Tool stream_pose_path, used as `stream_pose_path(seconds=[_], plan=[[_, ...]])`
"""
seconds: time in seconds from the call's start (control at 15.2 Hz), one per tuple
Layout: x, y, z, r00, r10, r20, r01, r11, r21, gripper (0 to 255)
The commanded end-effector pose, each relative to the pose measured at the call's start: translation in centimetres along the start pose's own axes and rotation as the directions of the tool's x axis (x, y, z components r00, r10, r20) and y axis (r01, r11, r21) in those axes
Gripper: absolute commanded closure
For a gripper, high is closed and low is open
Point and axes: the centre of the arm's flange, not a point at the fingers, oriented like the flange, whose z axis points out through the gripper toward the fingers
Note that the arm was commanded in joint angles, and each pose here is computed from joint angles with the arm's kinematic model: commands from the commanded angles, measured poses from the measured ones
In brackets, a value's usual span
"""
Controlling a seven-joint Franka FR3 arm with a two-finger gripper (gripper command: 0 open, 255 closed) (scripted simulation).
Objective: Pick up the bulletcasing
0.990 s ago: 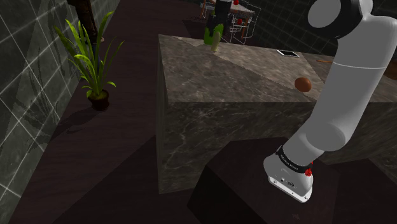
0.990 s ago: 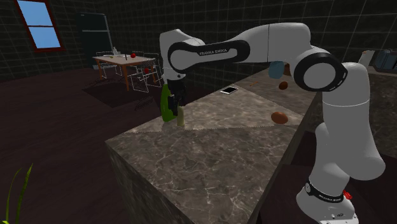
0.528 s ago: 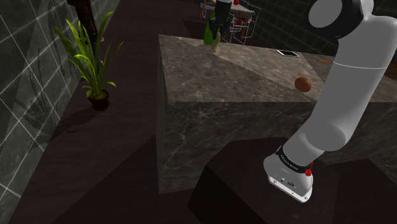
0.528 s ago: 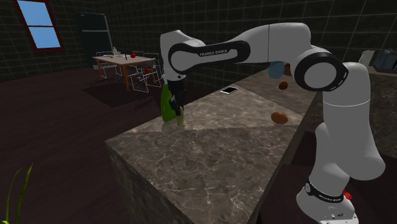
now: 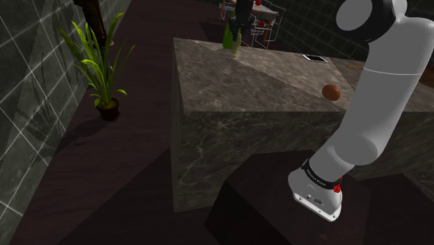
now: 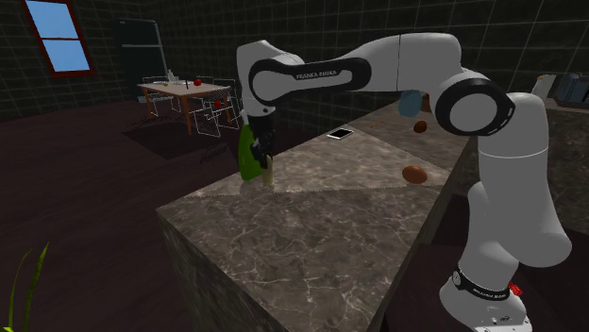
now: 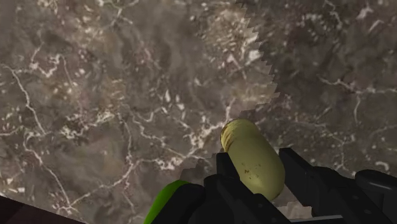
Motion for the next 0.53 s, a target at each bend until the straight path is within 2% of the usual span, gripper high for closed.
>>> stream_pose_path(seconds=[0.0, 0.46], plan=[[-0.1, 0.1, -1.0, 1.000, 0.000, 0.000, 0.000, 1.000, 0.000, 255], [-0.2, 0.4, -4.6, 1.000, 0.000, 0.000, 0.000, 1.000, 0.000, 255]])
